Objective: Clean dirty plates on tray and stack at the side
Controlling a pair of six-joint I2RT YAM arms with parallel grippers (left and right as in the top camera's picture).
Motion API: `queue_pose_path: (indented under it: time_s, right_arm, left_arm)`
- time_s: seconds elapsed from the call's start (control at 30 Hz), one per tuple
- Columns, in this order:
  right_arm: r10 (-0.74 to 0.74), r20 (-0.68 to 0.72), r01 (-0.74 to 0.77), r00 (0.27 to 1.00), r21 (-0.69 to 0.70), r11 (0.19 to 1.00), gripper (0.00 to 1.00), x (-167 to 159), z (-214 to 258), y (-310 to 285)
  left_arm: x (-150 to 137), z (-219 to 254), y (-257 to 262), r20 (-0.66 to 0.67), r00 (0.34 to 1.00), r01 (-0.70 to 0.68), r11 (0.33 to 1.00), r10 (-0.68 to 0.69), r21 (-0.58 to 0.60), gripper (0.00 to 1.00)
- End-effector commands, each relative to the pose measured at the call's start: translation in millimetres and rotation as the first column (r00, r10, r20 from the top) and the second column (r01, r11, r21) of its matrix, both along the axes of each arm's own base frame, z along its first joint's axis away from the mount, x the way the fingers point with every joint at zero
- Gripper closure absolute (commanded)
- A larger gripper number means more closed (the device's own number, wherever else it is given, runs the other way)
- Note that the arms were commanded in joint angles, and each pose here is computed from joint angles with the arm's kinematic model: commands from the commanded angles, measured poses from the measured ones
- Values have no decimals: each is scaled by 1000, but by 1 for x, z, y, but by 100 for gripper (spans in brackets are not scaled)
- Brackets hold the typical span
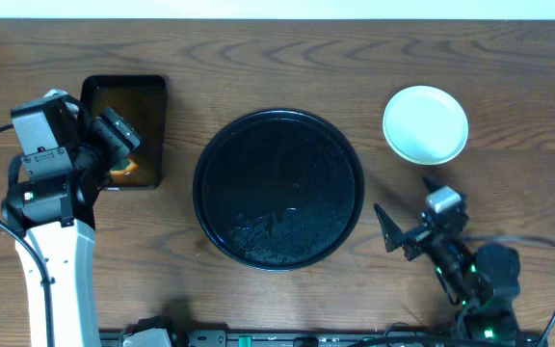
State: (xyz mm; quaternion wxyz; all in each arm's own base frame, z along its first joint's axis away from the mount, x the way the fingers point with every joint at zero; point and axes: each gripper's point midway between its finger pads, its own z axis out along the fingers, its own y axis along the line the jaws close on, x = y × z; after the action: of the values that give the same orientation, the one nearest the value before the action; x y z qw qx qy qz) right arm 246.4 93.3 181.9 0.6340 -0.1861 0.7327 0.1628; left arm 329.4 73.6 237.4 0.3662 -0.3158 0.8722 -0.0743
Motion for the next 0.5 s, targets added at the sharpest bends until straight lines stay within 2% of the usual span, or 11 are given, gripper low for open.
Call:
queue_pose_path:
  time_s: [0.0, 0.13, 0.47]
  right_arm:
    - [-70, 81, 71, 994, -4, 997, 1, 0, 1, -17]
    - [-138, 132, 138, 982, 6, 990, 1, 1, 1, -33]
    - [-353, 158, 352, 922, 38, 935, 1, 4, -2, -71]
  left_arm:
    - [0, 1, 0, 2, 1000, -3, 1000, 3, -8, 14]
    - [0, 1, 0, 2, 1000, -3, 1000, 3, -8, 14]
    - [0, 1, 0, 2, 1000, -3, 1000, 3, -8, 14]
